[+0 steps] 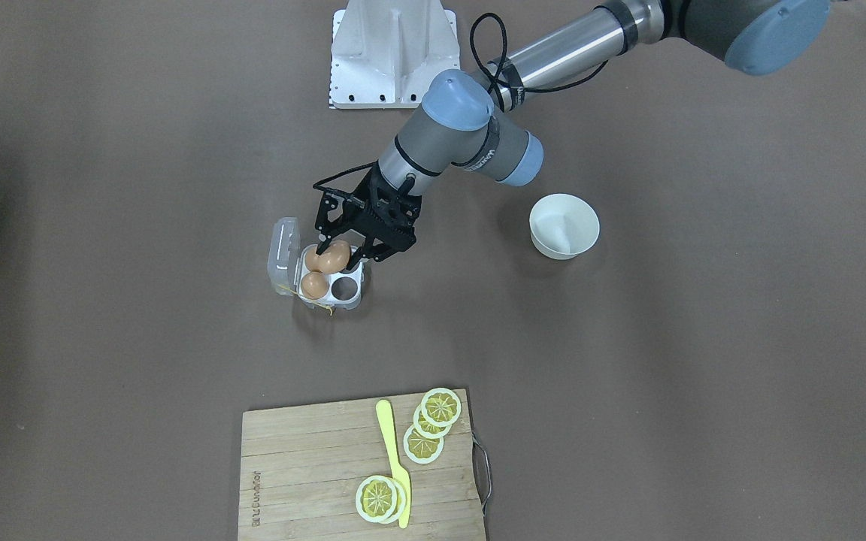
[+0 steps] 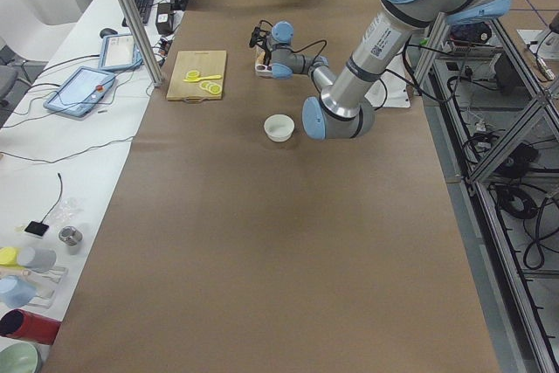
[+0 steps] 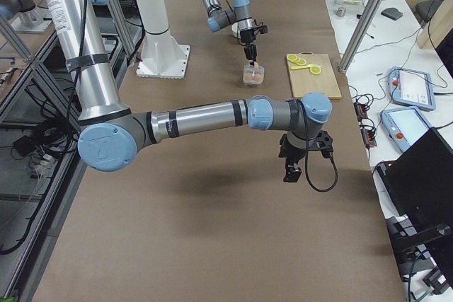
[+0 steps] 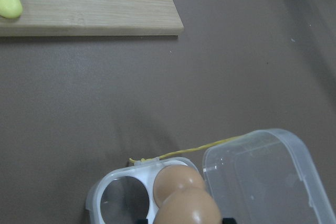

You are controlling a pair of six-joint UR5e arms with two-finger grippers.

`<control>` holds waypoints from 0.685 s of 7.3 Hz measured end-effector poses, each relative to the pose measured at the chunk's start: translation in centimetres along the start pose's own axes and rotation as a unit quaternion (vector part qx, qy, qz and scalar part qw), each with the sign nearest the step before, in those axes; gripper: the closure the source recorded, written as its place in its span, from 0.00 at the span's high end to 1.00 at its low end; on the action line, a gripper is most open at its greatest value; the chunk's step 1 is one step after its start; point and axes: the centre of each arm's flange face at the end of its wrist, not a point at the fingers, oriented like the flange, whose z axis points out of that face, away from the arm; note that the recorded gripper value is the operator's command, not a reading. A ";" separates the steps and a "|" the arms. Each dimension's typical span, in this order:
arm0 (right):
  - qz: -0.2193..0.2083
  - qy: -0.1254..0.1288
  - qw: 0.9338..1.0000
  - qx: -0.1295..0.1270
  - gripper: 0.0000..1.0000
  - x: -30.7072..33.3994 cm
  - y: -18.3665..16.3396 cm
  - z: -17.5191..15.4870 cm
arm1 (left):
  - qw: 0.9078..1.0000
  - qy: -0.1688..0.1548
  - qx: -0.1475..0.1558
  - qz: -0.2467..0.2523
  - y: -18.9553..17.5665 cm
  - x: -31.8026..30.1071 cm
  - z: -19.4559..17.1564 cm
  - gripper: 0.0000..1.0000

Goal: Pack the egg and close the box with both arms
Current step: 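Lower the egg into an empty box slot and open the left gripper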

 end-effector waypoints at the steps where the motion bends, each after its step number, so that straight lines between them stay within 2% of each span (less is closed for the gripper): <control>1: 0.000 0.000 1.000 0.000 1.00 0.0 0.0 0.0 | 1.000 -0.002 0.000 0.000 0.1 -0.3 0.1 0.63; 5: 0.000 0.000 1.000 0.000 1.00 0.0 0.0 0.0 | 1.000 -0.003 0.002 0.002 0.3 -0.7 0.1 0.64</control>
